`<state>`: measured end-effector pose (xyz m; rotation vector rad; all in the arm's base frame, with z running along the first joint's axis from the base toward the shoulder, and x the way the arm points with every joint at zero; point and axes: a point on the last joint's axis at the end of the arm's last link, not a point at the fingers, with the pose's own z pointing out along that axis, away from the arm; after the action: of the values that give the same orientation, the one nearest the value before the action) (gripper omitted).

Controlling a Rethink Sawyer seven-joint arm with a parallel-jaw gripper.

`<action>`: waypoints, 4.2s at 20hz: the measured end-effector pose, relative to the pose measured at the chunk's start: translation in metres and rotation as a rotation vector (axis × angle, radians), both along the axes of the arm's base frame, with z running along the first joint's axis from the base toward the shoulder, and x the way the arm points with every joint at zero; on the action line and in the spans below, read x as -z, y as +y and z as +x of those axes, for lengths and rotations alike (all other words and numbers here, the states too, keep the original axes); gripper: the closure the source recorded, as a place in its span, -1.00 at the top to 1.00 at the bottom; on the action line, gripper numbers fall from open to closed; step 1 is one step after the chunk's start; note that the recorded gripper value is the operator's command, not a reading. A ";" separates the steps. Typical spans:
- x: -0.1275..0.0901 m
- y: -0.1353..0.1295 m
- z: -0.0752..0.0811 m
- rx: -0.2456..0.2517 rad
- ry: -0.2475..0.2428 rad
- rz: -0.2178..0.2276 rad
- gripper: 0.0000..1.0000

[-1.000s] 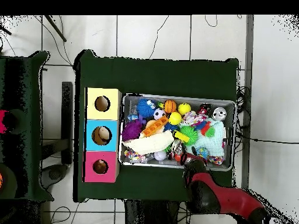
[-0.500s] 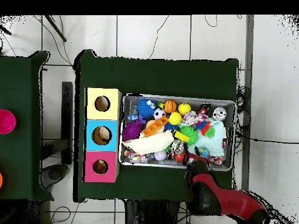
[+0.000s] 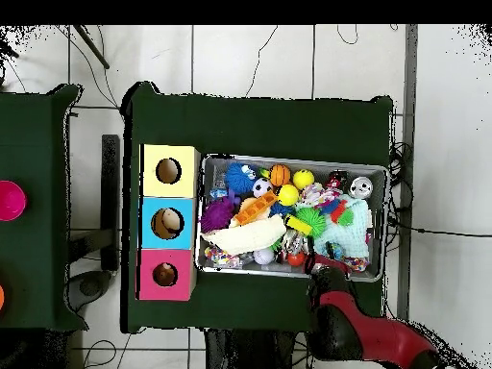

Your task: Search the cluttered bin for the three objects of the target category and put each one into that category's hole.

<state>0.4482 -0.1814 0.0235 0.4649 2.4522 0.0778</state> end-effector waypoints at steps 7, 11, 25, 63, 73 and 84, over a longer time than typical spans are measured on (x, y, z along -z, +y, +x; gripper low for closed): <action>0.007 -0.007 -0.011 -0.001 -0.001 0.001 1.00; 0.014 -0.013 -0.020 0.000 0.007 0.008 1.00; 0.044 -0.040 -0.049 0.003 0.024 0.022 1.00; 0.075 -0.018 -0.016 -0.057 -0.116 0.027 1.00; 0.094 -0.003 -0.013 -0.057 -0.102 0.054 1.00; 0.095 -0.003 -0.013 -0.050 -0.102 0.054 1.00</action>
<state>0.4356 -0.1844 -0.0710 0.4133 2.3667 0.1849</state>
